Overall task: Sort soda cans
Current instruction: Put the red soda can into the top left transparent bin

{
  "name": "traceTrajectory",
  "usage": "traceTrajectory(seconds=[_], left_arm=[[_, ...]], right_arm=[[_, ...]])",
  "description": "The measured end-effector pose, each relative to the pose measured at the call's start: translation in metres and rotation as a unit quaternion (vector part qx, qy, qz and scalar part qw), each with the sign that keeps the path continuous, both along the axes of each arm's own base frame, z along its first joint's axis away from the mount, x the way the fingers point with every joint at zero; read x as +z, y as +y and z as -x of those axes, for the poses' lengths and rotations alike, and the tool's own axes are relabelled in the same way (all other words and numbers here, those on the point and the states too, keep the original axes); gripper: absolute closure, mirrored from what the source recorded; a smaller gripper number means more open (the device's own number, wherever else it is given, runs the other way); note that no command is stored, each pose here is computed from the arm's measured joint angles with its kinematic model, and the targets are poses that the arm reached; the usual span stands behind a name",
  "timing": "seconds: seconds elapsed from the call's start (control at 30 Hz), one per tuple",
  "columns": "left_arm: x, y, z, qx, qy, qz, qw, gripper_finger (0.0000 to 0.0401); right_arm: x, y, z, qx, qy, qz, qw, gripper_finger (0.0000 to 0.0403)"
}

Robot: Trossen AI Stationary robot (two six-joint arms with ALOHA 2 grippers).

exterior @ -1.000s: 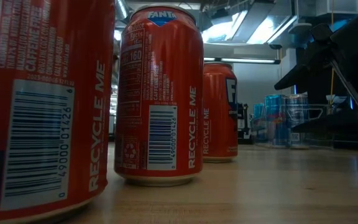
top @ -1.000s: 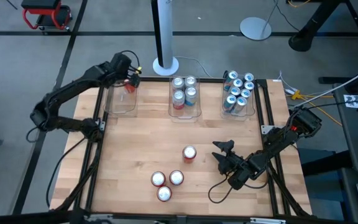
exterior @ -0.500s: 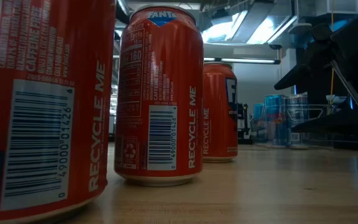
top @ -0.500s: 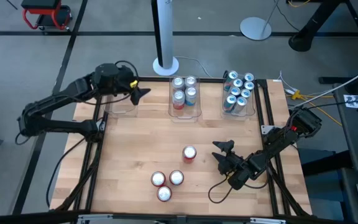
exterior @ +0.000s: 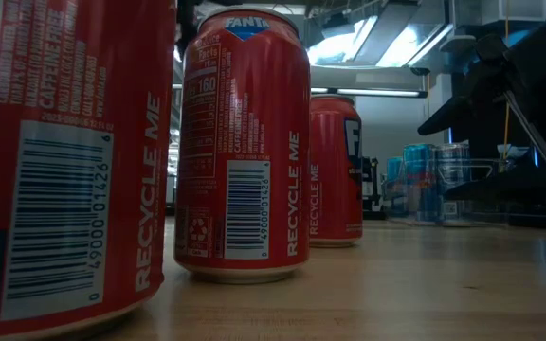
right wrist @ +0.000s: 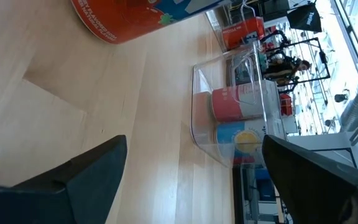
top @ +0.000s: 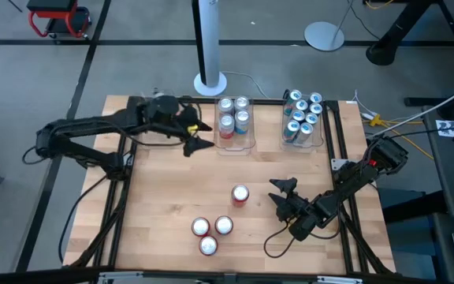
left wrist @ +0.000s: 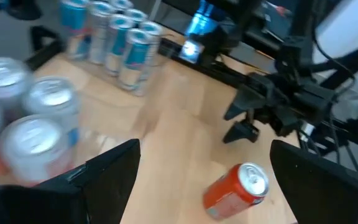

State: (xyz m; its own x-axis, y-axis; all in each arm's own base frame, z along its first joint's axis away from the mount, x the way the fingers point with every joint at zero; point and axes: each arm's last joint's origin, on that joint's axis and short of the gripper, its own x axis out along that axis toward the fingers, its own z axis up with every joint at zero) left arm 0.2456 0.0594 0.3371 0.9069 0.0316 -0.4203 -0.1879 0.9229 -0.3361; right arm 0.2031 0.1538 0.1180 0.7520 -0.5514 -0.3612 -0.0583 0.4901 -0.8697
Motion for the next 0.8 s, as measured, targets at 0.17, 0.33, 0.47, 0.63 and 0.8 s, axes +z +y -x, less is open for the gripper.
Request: traceTrajectory(seconds=[0.17,0.33,0.47,0.63,0.8], left_arm=[[-0.005,-0.006,-0.022,-0.027,-0.026,-0.023,0.999,0.0054],[-0.011,-0.011,-0.039,-0.042,-0.053,-0.004,0.998,0.0054],[-0.014,-0.018,-0.046,-0.076,-0.058,-0.013,0.995,0.0054],[-0.013,-0.026,-0.048,-0.092,-0.064,-0.018,0.994,0.0047],[-0.012,-0.042,-0.049,-0.135,-0.071,-0.056,0.987,0.0007]], right_arm=[[0.000,0.000,0.000,0.000,0.000,0.000,1.000,0.0029],[0.000,0.000,0.000,0.000,0.000,0.000,1.000,0.0029],[0.000,0.000,0.000,0.000,0.000,0.000,1.000,0.0029],[0.000,0.000,0.000,0.000,0.001,0.001,1.000,0.0029],[0.000,0.000,0.000,0.000,0.001,0.001,1.000,0.0029]])
